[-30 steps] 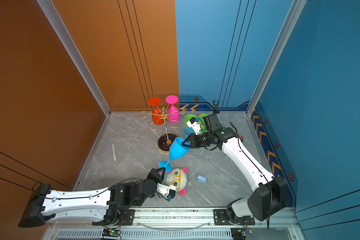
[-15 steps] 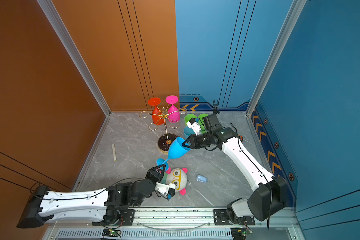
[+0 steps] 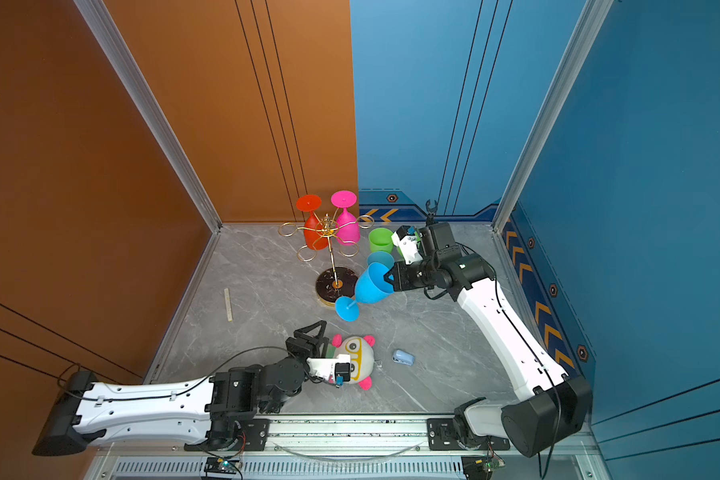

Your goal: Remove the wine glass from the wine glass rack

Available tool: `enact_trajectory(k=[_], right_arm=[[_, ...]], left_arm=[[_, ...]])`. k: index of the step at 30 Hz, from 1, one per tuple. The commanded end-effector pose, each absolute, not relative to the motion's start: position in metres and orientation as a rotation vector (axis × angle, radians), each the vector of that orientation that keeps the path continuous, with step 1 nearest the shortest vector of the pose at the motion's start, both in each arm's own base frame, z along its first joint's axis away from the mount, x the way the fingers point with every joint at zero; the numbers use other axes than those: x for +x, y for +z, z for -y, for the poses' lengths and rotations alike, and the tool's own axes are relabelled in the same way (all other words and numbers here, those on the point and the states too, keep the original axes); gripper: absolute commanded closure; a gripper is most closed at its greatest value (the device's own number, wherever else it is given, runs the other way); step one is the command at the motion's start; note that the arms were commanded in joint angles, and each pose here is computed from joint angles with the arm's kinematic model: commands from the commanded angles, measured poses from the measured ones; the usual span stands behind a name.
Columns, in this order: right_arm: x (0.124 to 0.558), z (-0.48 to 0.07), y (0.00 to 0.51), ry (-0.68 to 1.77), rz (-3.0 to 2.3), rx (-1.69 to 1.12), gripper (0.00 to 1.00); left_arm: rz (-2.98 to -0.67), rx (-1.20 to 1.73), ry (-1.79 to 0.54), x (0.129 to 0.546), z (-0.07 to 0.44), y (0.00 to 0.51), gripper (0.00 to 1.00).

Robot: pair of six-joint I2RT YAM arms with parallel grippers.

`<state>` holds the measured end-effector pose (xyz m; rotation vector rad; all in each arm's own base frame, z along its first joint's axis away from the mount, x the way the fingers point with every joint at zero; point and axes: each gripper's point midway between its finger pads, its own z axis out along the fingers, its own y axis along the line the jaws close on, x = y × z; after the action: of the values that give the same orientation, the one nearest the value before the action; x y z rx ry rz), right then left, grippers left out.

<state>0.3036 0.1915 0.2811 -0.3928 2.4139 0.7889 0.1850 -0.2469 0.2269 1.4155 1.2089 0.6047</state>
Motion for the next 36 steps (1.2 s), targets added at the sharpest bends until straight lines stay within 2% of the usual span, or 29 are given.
enact_trajectory(k=[1,5,9,12,24,27,28,36], right_arm=[[0.306,-0.166,0.282,0.609,-2.438,-0.372,1.00],[0.314,-0.148,0.275,0.489,-2.470,-0.331,1.00],[0.322,-0.134,0.269,0.400,-2.496,-0.286,1.00],[0.328,-0.123,0.262,0.312,-2.526,-0.263,1.00],[0.358,-0.086,0.235,0.068,-2.606,-0.153,1.00],[0.369,-0.081,0.231,0.028,-2.618,-0.134,1.00],[0.374,-0.079,0.230,0.018,-2.618,-0.132,1.00],[0.411,-0.075,0.220,-0.067,-2.628,-0.111,1.00]], left_arm=[[-1.337,1.137,0.472,0.189,0.237,0.259,0.39],[-1.413,0.962,0.391,0.193,0.219,0.275,0.33],[-1.490,0.821,0.284,0.197,0.199,0.284,0.32],[-1.570,0.734,0.244,0.200,0.178,0.285,0.23],[-1.739,0.611,0.175,0.213,0.136,0.264,0.15],[-1.773,0.581,0.172,0.216,0.131,0.263,0.15],[-1.786,0.568,0.173,0.218,0.128,0.262,0.10],[-1.867,0.492,0.154,0.221,0.111,0.253,0.06]])
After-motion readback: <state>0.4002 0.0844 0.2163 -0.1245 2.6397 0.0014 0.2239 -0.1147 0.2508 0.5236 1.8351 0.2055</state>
